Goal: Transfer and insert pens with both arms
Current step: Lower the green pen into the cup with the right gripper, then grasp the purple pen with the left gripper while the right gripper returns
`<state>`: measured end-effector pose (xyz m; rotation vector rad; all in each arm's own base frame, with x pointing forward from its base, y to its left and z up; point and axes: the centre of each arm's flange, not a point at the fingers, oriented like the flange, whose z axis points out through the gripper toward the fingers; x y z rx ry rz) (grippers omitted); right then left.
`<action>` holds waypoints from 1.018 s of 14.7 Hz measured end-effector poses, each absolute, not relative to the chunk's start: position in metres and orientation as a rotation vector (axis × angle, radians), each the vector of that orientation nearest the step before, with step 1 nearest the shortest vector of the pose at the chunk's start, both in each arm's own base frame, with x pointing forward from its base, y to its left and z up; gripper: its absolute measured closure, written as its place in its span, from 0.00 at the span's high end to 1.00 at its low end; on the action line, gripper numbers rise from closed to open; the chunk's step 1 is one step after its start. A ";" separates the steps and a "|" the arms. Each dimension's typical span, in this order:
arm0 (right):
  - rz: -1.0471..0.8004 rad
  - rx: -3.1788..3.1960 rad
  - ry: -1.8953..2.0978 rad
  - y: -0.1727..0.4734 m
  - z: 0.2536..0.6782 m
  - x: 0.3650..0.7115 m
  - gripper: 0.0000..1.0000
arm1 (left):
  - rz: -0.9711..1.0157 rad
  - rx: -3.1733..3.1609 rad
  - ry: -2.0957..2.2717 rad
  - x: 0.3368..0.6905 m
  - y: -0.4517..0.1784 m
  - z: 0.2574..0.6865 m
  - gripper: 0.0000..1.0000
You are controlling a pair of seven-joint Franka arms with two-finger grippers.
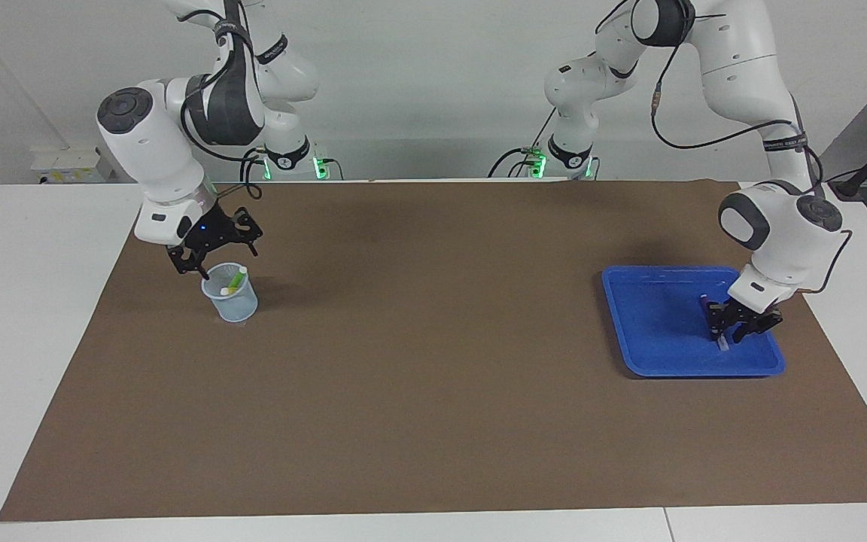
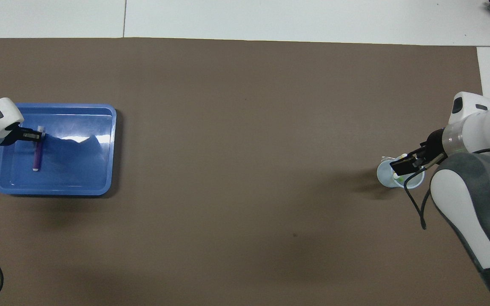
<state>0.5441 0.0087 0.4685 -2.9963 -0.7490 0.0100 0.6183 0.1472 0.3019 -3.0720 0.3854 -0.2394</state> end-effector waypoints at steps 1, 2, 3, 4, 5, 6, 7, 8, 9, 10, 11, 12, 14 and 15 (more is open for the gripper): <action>0.015 -2.998 -0.706 0.018 0.471 0.544 1.00 | -0.240 -3.071 0.386 0.618 0.147 0.302 0.19; 0.015 -2.988 -0.648 0.031 0.473 0.545 1.00 | -0.240 -3.071 0.387 0.618 0.147 0.302 0.17; 0.016 -2.970 -0.580 0.044 0.474 0.544 1.00 | -0.240 -3.071 0.387 0.618 0.147 0.302 0.17; 0.015 -2.945 -0.502 0.057 0.475 0.543 1.00 | -0.240 -3.071 0.387 0.618 0.147 0.302 0.17; 0.016 -2.918 -0.432 0.069 0.476 0.542 1.00 | -0.240 -3.072 0.384 0.618 0.147 0.302 0.17; 0.022 -2.898 -0.366 0.081 0.477 0.541 1.00 | -0.240 -3.073 0.380 0.618 0.147 0.302 0.17; 0.031 -2.885 -0.295 0.092 0.477 0.540 1.00 | -0.239 -3.074 0.375 0.618 0.147 0.302 0.17; 0.044 -2.864 -0.212 0.102 0.478 0.538 1.00 | -0.235 -3.077 0.366 0.618 0.146 0.302 0.17; 0.051 -2.836 -0.137 0.109 0.479 0.538 1.00 | -0.220 -3.085 0.348 0.618 0.146 0.302 0.17; 0.051 -2.805 -0.078 0.114 0.480 0.538 1.00 | -0.195 -3.096 0.328 0.619 0.146 0.304 0.17; 0.046 -2.774 -0.024 0.120 0.482 0.539 1.00 | -0.166 -3.107 0.312 0.619 0.145 0.305 0.17; 0.039 -2.746 0.045 0.130 0.483 0.539 1.00 | -0.145 -3.115 0.301 0.620 0.144 0.307 0.17; 0.028 -2.668 0.243 0.162 0.486 0.540 1.00 | -0.102 -3.134 0.242 0.621 0.142 0.312 0.17; 0.030 -2.624 0.332 0.181 0.487 0.538 1.00 | -0.074 -3.144 0.197 0.623 0.140 0.317 0.17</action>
